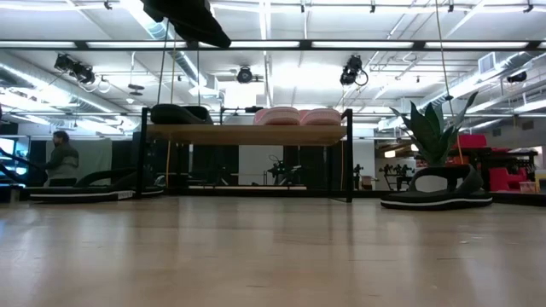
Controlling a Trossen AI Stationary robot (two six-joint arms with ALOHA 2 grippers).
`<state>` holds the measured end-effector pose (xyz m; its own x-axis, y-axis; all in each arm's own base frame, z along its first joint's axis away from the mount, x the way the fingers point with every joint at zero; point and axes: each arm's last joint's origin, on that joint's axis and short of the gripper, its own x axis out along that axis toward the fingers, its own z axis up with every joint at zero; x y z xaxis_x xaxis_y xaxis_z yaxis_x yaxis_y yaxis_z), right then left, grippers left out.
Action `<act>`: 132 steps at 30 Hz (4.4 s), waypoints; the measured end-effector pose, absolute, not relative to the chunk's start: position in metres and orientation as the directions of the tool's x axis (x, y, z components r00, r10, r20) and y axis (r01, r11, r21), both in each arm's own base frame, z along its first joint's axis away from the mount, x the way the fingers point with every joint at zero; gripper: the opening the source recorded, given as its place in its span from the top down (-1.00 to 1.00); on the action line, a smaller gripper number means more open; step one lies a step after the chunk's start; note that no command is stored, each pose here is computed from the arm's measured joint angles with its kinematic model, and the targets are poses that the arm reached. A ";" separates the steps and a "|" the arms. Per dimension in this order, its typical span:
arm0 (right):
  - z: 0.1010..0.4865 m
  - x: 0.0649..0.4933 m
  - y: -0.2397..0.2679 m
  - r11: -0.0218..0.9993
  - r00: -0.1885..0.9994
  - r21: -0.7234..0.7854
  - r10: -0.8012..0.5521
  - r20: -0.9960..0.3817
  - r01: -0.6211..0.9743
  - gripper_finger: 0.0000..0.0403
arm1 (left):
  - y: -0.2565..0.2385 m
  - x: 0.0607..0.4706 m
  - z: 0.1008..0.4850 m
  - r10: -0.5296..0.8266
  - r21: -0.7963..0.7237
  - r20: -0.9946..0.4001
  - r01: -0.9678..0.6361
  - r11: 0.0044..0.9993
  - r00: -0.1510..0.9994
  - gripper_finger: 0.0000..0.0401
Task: Pick and place slides into the shelf
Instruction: Align the black slide on the shelf with the other black slide
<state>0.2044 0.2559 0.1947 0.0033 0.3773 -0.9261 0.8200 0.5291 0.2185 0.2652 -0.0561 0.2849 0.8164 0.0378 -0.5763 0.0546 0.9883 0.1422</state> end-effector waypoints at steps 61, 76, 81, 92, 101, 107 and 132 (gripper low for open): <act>0.185 0.184 0.213 0.733 -0.225 -0.213 -0.084 -0.971 0.646 0.13 | -0.059 0.272 0.296 0.023 0.076 -0.462 0.013 0.997 0.887 0.02; 0.163 0.163 0.190 0.679 -0.354 -0.409 -0.229 -0.907 0.609 0.50 | -0.059 0.272 0.300 0.022 0.087 -0.430 0.018 0.996 0.903 0.06; 0.172 0.170 0.197 0.680 -0.322 -0.370 -0.204 -0.925 0.632 0.82 | -0.055 0.263 0.312 0.074 0.088 -0.383 -0.044 0.995 0.921 0.11; 0.246 0.225 0.213 0.826 0.426 -0.224 -0.476 -0.769 0.517 0.93 | -0.040 0.186 0.380 0.060 -0.057 -0.084 -0.065 0.996 0.995 0.22; 0.306 0.320 0.168 0.669 0.665 -0.622 -0.684 -0.300 0.408 0.93 | -0.024 0.126 0.409 0.062 -0.124 0.114 -0.047 0.991 0.992 0.28; 0.329 0.384 0.083 0.680 0.735 -0.679 -0.605 -0.306 0.278 0.95 | -0.019 0.108 0.415 0.065 -0.094 0.169 -0.050 0.994 0.983 0.33; 0.321 0.474 -0.154 0.599 0.738 -0.696 -0.658 -0.147 0.395 0.94 | -0.003 0.143 0.376 0.516 0.433 -0.178 -0.404 0.806 0.838 0.72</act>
